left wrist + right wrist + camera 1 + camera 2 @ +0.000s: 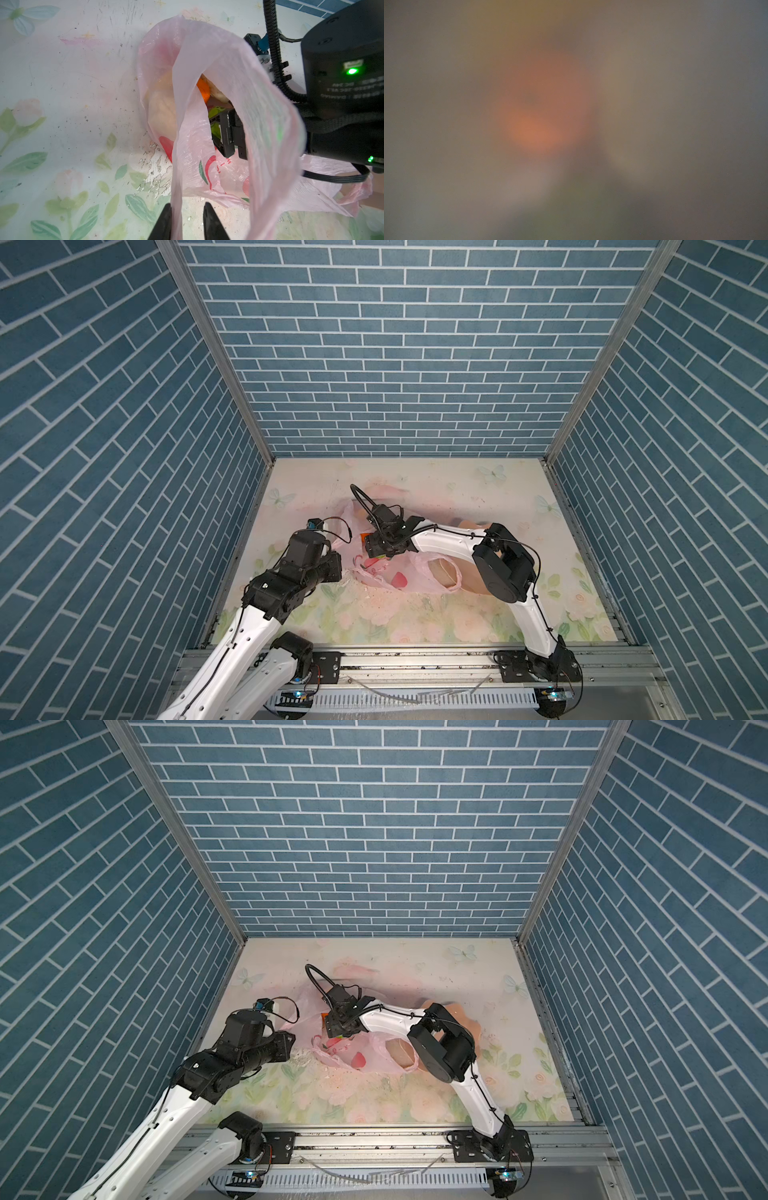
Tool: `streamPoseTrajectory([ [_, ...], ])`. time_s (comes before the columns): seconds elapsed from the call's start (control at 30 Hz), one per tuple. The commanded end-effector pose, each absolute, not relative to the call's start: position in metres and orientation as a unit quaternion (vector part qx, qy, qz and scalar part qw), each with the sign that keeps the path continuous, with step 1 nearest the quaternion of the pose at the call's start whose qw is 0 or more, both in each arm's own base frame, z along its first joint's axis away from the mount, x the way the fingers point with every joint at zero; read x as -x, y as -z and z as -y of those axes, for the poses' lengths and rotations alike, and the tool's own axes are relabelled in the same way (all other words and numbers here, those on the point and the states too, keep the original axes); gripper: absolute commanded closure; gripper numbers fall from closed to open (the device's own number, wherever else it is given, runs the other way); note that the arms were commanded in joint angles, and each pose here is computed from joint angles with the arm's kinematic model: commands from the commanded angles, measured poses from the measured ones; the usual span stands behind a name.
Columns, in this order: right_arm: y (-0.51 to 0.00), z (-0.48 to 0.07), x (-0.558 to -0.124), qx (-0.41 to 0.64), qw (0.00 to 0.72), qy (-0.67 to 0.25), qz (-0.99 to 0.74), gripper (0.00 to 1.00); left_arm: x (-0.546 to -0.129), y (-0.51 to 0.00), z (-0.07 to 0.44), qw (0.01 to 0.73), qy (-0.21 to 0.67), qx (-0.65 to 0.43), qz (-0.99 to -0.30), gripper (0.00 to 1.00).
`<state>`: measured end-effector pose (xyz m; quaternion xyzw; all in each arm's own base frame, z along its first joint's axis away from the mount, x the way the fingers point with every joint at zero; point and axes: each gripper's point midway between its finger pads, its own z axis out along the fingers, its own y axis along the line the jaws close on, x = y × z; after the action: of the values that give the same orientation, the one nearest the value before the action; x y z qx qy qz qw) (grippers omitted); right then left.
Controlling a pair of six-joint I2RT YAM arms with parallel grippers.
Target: Take the fake fruits out of the plastic bag
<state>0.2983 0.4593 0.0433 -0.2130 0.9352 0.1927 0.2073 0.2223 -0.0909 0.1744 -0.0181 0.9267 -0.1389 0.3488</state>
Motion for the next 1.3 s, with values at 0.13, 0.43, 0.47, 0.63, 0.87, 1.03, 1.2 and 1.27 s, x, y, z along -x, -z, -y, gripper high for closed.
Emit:
streamPoseTrajectory([
  [0.13, -0.062, -0.462, -0.301, 0.208, 0.220, -0.203, -0.931, 0.45, -0.218, -0.168, 0.087, 0.344, 0.133, 0.025, -0.929, 0.72],
  [0.43, -0.087, -0.454, -0.282, 0.226, 0.223, -0.213, -0.924, 0.67, -0.217, -0.168, 0.079, 0.357, 0.122, 0.040, -0.925, 0.72],
  [0.47, -0.091, -0.453, -0.277, 0.232, 0.222, -0.213, -0.923, 0.68, -0.216, -0.169, 0.078, 0.357, 0.122, 0.042, -0.925, 0.72],
  [0.63, -0.116, -0.448, -0.253, 0.261, 0.224, -0.210, -0.915, 0.72, -0.214, -0.161, 0.076, 0.354, 0.116, 0.045, -0.927, 0.72],
  [0.87, -0.142, -0.425, -0.233, 0.264, 0.228, -0.214, -0.912, 0.74, -0.212, -0.162, 0.075, 0.357, 0.119, 0.044, -0.925, 0.72],
  [1.03, -0.160, -0.391, -0.231, 0.260, 0.246, -0.180, -0.916, 0.74, -0.211, -0.163, 0.074, 0.361, 0.119, 0.046, -0.924, 0.71],
  [1.2, -0.179, -0.350, -0.236, 0.228, 0.267, -0.169, -0.921, 0.74, -0.211, -0.163, 0.074, 0.359, 0.120, 0.045, -0.924, 0.71],
  [1.27, -0.187, -0.327, -0.241, 0.205, 0.279, -0.166, -0.923, 0.74, -0.211, -0.163, 0.074, 0.360, 0.120, 0.046, -0.924, 0.71],
])
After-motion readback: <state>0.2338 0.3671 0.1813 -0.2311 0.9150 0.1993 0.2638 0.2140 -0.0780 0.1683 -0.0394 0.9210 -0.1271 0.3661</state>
